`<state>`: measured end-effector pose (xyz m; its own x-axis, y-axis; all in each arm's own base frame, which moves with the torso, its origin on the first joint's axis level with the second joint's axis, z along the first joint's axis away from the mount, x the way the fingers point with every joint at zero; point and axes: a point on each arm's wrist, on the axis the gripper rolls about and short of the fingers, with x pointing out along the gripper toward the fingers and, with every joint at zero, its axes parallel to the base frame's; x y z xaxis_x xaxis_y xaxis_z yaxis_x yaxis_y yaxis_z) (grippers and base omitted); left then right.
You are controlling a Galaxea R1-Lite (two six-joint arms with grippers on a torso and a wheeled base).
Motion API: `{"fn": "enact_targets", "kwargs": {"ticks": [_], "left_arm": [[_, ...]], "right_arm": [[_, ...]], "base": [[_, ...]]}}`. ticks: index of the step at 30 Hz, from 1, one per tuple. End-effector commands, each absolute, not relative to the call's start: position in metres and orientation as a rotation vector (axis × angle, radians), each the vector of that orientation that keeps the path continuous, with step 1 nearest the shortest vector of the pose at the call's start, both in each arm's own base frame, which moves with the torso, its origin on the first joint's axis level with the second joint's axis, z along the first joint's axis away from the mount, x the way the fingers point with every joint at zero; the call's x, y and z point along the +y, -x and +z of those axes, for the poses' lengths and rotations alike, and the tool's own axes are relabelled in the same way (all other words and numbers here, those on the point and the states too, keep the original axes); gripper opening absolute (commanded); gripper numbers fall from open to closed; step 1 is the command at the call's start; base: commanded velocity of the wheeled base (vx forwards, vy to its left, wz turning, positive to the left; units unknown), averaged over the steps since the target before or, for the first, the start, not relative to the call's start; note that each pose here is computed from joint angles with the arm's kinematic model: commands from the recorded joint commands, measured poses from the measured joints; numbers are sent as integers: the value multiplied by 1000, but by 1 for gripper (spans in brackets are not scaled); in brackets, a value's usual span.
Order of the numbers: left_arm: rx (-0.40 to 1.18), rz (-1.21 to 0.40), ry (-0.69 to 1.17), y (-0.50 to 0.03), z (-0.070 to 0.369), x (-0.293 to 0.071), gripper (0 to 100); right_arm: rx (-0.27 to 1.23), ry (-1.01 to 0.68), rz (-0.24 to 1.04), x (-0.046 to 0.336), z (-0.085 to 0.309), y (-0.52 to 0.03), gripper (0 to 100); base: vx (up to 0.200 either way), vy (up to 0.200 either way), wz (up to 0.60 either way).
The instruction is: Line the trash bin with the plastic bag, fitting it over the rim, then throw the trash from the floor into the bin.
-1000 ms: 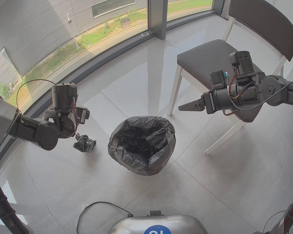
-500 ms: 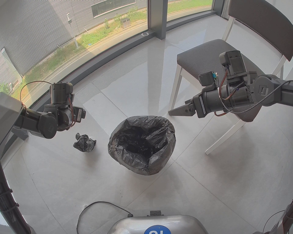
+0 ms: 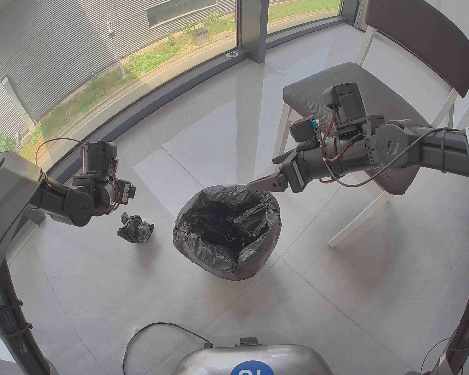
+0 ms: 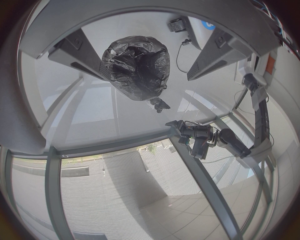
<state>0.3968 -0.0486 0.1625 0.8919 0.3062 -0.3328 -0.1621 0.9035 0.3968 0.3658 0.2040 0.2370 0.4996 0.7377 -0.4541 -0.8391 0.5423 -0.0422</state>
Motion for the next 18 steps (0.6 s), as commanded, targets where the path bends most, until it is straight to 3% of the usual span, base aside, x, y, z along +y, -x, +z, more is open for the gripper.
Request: {"fn": "enact_targets", "kwargs": {"ticks": [1,18], "left_arm": [[405,244,-376,-394,162,-49,100],[510,224,-414,-432,111,-56,100]], "right_arm": [[427,317,990,215,216,-379,100],[375,396,1002,212,219,-380,100]], "base": [[0,0,0],[0,0,0]]}}
